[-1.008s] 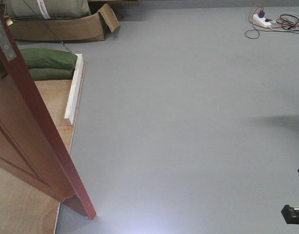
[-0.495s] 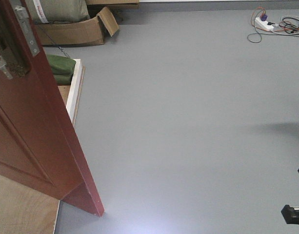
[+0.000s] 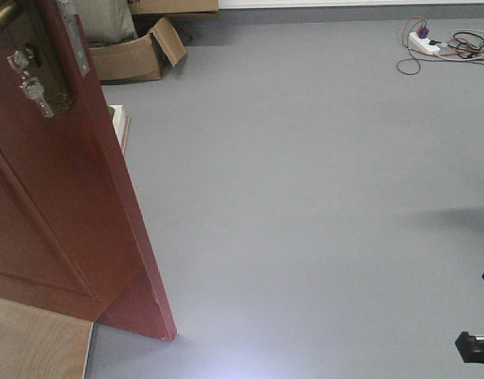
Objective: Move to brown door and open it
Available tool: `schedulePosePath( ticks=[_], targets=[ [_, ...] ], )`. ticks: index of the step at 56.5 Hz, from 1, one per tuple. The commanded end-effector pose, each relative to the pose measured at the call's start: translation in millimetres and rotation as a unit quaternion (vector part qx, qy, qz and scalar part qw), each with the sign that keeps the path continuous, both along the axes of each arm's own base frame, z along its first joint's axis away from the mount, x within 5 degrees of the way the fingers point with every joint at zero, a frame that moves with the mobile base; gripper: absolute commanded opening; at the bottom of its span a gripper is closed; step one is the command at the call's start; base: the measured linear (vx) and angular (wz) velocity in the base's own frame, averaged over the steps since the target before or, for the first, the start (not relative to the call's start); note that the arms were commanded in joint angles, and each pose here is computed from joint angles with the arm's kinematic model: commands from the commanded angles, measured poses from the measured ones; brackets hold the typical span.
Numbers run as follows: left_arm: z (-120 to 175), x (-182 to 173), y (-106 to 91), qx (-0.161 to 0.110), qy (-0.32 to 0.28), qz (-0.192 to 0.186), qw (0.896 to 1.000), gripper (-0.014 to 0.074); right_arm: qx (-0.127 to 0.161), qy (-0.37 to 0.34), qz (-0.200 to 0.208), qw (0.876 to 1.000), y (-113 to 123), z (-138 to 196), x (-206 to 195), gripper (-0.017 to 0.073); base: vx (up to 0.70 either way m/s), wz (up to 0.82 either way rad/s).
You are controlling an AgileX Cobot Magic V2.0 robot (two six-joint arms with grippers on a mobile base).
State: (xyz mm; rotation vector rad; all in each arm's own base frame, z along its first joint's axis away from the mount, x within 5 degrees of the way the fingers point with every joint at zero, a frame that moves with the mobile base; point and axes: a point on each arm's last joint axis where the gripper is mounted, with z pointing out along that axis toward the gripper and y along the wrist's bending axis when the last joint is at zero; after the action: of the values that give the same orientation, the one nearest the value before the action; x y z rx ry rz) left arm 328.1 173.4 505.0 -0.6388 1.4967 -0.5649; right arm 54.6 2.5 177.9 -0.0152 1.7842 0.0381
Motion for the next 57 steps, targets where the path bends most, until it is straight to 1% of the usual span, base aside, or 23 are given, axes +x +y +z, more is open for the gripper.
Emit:
schedulePosePath(
  ticks=[1,57],
  targets=[
    [29.8,-15.9,-15.1,0.002,-0.056,-0.002,0.998,-0.0006,-0.003,-0.044,-0.003,0.999,-0.5,6.2,0.9,0.0000,0.13,-0.04],
    [29.8,-15.9,-15.1,0.002,-0.056,-0.002,0.998,-0.0006,-0.003,-0.044,-0.003,0.999,-0.5,6.2,0.9,0.0000,0.12,-0.01]
  ],
)
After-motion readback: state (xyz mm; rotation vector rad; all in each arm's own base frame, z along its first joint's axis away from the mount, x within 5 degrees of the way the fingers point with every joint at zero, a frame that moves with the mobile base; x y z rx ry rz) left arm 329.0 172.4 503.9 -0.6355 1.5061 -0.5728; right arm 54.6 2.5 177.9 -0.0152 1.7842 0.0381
